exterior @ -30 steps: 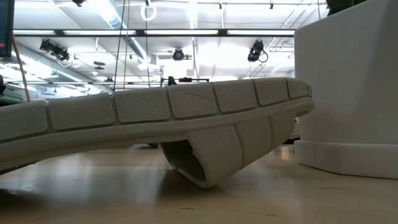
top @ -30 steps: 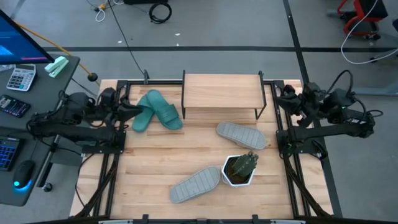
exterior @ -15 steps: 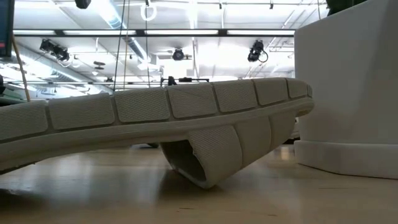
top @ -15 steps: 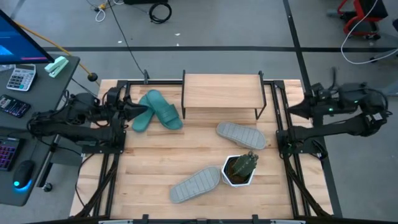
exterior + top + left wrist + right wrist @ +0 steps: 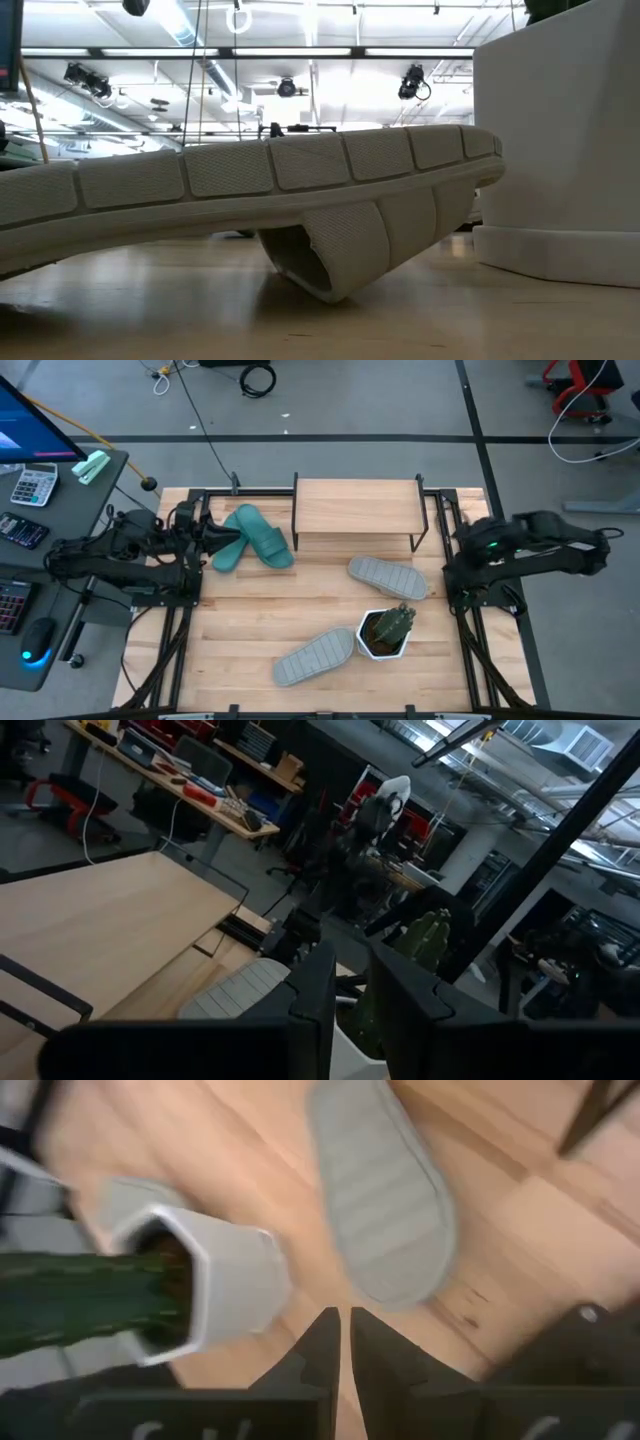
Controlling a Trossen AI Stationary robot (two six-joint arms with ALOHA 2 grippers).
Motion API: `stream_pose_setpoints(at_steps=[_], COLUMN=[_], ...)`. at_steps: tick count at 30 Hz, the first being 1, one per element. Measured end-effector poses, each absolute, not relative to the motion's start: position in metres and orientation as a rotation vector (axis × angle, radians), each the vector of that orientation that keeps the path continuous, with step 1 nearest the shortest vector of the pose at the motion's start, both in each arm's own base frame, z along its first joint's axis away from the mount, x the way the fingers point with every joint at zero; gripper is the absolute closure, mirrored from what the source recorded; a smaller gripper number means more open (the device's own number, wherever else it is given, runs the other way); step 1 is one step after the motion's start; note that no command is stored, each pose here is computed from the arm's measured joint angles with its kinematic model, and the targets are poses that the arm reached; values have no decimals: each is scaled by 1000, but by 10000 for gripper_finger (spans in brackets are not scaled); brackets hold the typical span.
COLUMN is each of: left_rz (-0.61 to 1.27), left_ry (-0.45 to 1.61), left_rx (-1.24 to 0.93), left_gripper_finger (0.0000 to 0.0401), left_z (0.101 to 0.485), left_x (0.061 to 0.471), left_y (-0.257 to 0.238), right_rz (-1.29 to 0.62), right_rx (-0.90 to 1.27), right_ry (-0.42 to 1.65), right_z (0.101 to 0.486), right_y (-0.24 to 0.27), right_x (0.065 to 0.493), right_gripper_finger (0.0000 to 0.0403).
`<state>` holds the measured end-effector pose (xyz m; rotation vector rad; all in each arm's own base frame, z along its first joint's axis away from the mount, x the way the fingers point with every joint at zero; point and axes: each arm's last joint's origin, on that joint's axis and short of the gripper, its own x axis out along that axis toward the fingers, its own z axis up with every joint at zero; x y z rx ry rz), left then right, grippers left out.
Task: Pick and place slides into the shelf
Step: Put the right gray slipper on the shelf
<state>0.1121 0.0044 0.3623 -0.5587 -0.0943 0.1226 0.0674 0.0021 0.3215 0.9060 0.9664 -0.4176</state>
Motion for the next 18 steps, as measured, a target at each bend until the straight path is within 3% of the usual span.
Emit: stream_pose_setpoints(at_steps=[7, 18], left_rz=[122, 122], left_ry=[-94, -95], left_rx=[-564, -567], left_gripper_finger=[321, 305], left_z=[362, 362], left_x=[112, 112], left_y=[4, 4], right_rz=[-496, -585], right_rx=[943, 1008], right_ry=[1124, 1129], right_z=[269, 241], right_y=[3, -1], right_x=[87, 105], right_gripper_finger=[328, 131])
